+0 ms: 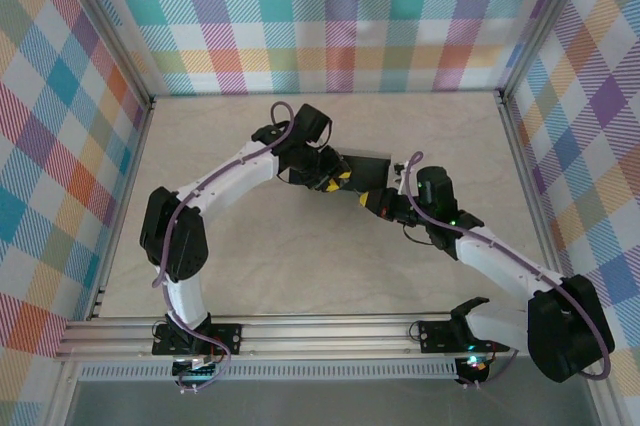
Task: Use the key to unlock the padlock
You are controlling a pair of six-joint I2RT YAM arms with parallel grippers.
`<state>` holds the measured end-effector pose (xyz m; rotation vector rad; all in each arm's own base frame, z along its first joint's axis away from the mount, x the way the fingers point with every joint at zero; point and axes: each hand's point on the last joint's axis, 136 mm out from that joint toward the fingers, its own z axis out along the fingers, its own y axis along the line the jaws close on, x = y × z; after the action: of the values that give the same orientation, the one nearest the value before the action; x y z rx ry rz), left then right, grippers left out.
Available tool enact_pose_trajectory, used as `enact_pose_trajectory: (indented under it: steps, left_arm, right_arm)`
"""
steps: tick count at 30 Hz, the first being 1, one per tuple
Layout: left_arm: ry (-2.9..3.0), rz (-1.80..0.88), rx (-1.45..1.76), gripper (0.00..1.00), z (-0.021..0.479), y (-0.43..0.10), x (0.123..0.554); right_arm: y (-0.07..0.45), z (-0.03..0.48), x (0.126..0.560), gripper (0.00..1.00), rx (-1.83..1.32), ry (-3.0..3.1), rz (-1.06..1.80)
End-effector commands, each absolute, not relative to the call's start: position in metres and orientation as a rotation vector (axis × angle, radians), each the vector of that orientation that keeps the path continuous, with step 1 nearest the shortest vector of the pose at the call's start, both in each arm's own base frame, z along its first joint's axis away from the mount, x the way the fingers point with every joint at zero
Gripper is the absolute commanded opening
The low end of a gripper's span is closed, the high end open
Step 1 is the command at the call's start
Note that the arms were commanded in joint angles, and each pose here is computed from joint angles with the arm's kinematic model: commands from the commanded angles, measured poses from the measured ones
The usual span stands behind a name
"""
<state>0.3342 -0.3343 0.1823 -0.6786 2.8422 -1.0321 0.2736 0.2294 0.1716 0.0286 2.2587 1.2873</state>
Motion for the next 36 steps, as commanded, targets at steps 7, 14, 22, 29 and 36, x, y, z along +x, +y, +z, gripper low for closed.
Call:
enact_pose_trajectory:
  steps: [7,14,22,29,36]
  left_arm:
    - [2.691,-1.150,-0.880,0.01,0.219,-0.332,0.329]
    - [2.512,-1.166,-1.163,0.01,0.222,-0.326,0.342]
    - [2.507,-1.161,-1.163,0.01,0.251,-0.330,0.343]
    - [2.576,-1.186,-1.089,0.01,0.250,-0.332,0.328]
    - [2.621,-1.239,-1.011,0.00,0.249,-0.337,0.318]
  right_arm:
    - [0.224,0.200,0.293,0.00,0.047,2.238,1.264]
    - [0.214,0.219,0.292,0.00,0.035,2.270,1.322]
    - [0.227,0.242,0.262,0.01,-0.082,2.261,1.455]
    - [0.234,0.228,0.251,0.01,-0.212,2.210,1.507]
    - [0.242,0.220,0.253,0.01,-0.294,2.205,1.548]
